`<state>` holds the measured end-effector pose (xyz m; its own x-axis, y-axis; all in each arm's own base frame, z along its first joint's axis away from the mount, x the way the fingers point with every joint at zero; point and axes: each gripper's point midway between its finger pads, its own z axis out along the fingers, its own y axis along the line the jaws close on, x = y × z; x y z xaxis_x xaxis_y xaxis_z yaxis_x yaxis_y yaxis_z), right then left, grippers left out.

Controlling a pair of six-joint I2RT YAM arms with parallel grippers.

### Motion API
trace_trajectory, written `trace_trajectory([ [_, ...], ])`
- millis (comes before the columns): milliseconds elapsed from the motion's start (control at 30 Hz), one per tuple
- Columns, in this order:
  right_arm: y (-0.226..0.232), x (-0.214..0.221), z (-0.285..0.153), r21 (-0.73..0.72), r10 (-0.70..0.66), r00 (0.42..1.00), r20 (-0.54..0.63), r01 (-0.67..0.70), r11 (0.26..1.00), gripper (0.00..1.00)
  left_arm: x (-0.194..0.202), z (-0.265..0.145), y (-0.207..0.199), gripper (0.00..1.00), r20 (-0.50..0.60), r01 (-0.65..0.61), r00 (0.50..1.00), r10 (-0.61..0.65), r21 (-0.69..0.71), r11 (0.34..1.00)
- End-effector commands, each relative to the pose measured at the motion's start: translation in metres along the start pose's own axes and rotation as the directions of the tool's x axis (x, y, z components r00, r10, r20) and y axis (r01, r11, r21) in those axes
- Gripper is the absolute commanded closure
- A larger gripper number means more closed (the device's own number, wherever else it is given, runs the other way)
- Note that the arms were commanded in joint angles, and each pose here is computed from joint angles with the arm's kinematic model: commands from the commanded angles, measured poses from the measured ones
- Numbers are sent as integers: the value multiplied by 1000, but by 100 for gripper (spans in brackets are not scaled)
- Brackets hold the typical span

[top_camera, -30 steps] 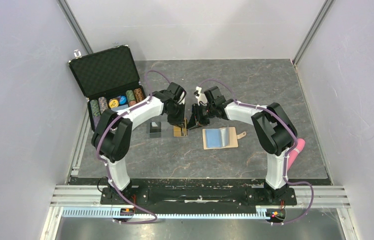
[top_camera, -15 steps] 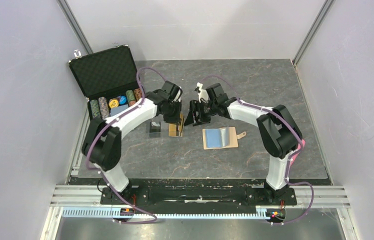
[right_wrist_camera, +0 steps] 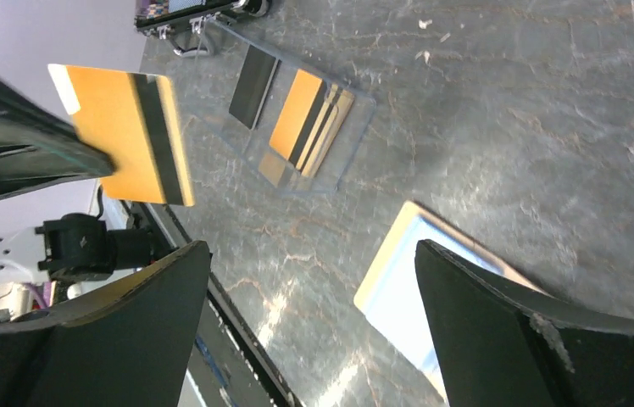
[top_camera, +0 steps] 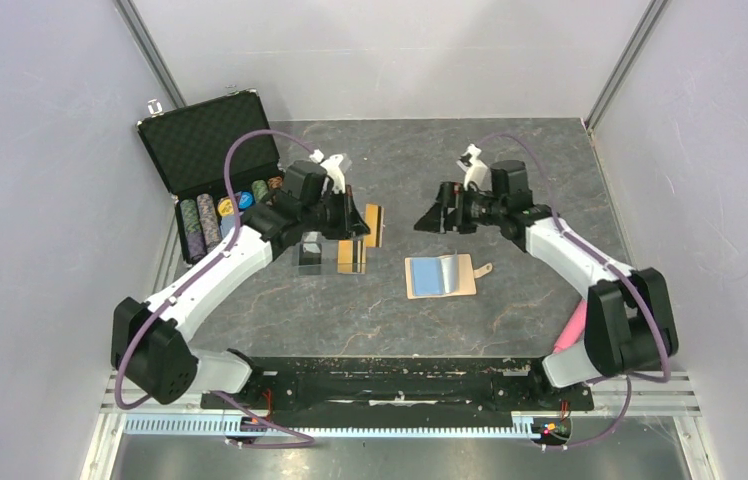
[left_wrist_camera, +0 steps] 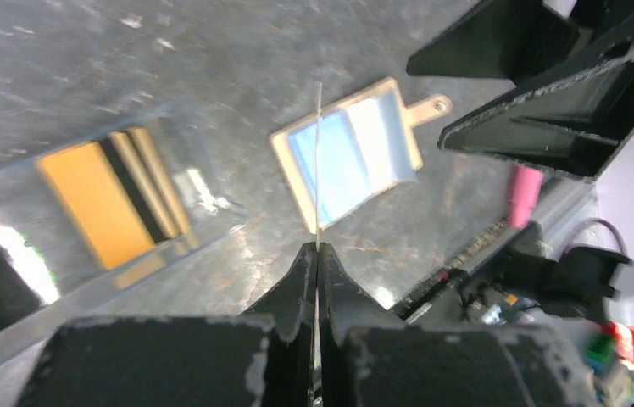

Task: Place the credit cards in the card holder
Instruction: Pick up the credit card from the storage box, then insert the credit card into the card holder.

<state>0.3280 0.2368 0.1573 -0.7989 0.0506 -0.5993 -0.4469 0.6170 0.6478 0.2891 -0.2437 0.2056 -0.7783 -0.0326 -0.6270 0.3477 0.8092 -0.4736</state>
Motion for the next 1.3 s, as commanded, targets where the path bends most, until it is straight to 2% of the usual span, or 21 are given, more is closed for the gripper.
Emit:
trace_trajectory([
  [0, 23, -2, -32, -158, -20, 998, 66, 30, 987, 7, 7, 10, -48, 98, -21, 114, 993, -113, 305, 945],
  [200, 54, 5, -55, -345, 8, 996, 88, 23, 938, 15, 16, 12, -79, 98, -68, 182, 983, -172, 522, 833],
  [367, 66, 11, -60, -434, 96, 991, 94, -46, 900, 27, 15, 6, -91, 98, -66, 171, 984, -163, 579, 797],
  [633, 95, 11, -65, -570, 169, 981, 98, -84, 818, 45, 15, 4, -98, 98, -74, 187, 981, -180, 622, 761],
  [767, 103, 9, -63, -599, 178, 980, 92, -89, 796, 58, 17, 5, -97, 98, -82, 194, 980, -183, 622, 759],
  [867, 102, 8, -61, -597, 186, 979, 86, -99, 796, 75, 19, 5, -96, 97, -85, 196, 979, -184, 620, 759],
  [967, 99, 11, -58, -593, 193, 978, 77, -111, 798, 96, 21, 6, -96, 90, -91, 201, 979, -185, 618, 760],
  [1000, 99, 12, -58, -592, 193, 978, 75, -112, 798, 100, 21, 6, -96, 85, -92, 202, 978, -185, 618, 760],
  [1167, 91, 15, -53, -568, 189, 979, 71, -116, 815, 100, 25, 11, -89, 71, -96, 215, 976, -197, 585, 782],
  [1267, 69, 22, -39, -479, 141, 988, 67, -92, 873, 100, 27, 15, -83, 65, -98, 226, 974, -206, 555, 800],
])
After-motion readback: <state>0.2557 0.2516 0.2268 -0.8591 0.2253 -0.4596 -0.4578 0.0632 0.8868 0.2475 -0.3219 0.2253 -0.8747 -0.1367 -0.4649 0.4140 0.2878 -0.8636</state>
